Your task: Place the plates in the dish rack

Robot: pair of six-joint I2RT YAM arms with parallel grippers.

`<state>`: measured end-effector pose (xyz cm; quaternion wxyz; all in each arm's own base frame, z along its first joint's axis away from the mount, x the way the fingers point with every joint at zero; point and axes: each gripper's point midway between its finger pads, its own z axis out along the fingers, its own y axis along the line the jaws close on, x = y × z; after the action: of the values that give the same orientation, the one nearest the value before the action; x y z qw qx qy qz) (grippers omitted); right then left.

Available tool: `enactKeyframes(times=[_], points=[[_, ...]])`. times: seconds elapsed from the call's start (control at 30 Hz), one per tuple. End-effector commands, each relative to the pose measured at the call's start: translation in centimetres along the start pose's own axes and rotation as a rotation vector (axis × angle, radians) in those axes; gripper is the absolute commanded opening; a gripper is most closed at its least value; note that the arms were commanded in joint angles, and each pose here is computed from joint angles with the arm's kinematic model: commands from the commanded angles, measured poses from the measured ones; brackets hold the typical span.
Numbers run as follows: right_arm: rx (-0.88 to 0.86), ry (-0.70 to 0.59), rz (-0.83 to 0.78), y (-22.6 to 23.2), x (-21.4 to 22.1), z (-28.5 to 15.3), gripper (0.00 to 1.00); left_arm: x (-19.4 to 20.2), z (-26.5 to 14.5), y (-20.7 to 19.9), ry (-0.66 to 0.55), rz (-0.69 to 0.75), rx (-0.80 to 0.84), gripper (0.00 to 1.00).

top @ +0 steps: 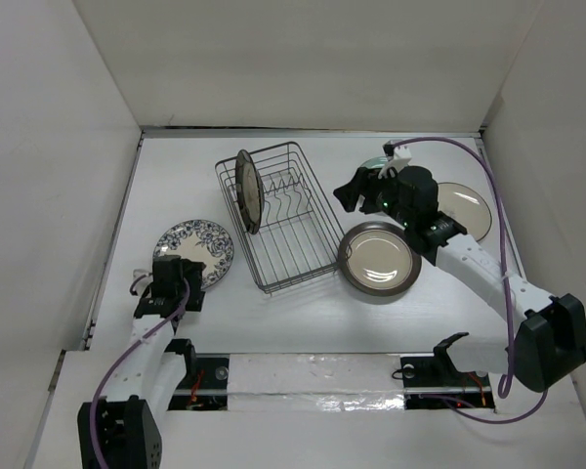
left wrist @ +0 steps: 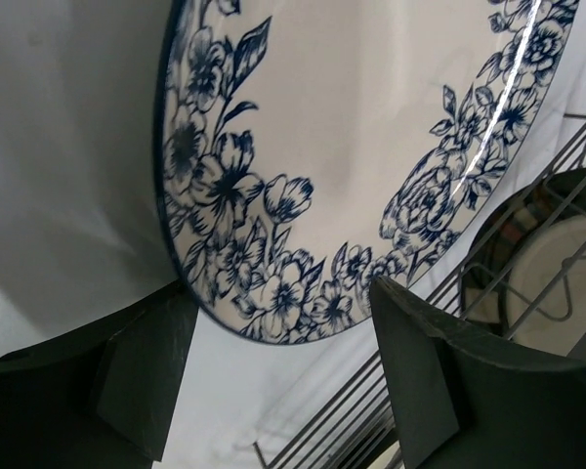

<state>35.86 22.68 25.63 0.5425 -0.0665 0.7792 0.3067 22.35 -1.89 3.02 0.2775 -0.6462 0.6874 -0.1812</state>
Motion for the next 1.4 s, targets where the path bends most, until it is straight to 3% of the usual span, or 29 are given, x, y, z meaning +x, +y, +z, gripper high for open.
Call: enactKeyframes(times=[0.0, 0.1, 0.23, 0.33, 0.37, 0.5, 0.63, 0.8, 1.13, 1.23, 1.3, 1.37], points=[[-0.030, -0.045, 0.000, 0.5, -1.3, -0.1, 0.75, -0.9, 1.5, 1.3, -0.050, 0.009, -0.061, 0.68], [-0.020, -0.049, -0.002, 0.3, -1.4, -0.2, 0.75, -0.2, 2.5, 1.4, -0.024, -0.004, -0.050, 0.64], [-0.007, -0.057, 0.000, -0.2, -1.6, -0.3, 0.75, -1.1, 3.0, 1.3, -0.077, 0.011, -0.033, 0.53], [0.002, -0.059, 0.003, -0.6, -1.7, -0.4, 0.75, -1.5, 3.1, 1.2, -0.101, 0.012, 0.007, 0.33], [0.003, -0.058, 0.005, -0.6, -1.6, -0.4, 0.75, -1.4, 3.3, 1.9, -0.103, 0.016, 0.005, 0.21], [0.007, -0.068, 0.004, -0.8, -2.0, -0.7, 0.75, -1.7, 3.2, 1.6, -0.128, 0.029, 0.072, 0.00], [0.003, -0.072, 0.005, -0.7, -2.1, -0.8, 0.75, -2.7, 2.4, 0.2, -0.172, 0.092, 0.112, 0.00], [-0.016, -0.080, 0.011, -0.2, -2.4, -1.0, 0.75, -5.3, -1.8, -5.8, -0.300, 0.192, 0.279, 0.00], [-0.125, -0.091, 0.020, 2.9, -3.2, -1.5, 0.73, -8.7, -7.2, -11.9, -0.485, 0.329, 0.405, 0.00], [-0.171, -0.094, 0.012, 4.9, -3.7, -1.5, 0.64, -9.4, -9.0, -13.2, -0.532, 0.351, 0.440, 0.00], [-0.210, -0.094, 0.011, 6.4, -4.0, -1.5, 0.46, -9.3, -9.9, -14.2, -0.534, 0.353, 0.483, 0.00], [-0.225, -0.092, 0.025, 7.0, -4.2, -1.2, 0.38, -9.3, -11.1, -15.4, -0.532, 0.346, 0.527, 0.00]])
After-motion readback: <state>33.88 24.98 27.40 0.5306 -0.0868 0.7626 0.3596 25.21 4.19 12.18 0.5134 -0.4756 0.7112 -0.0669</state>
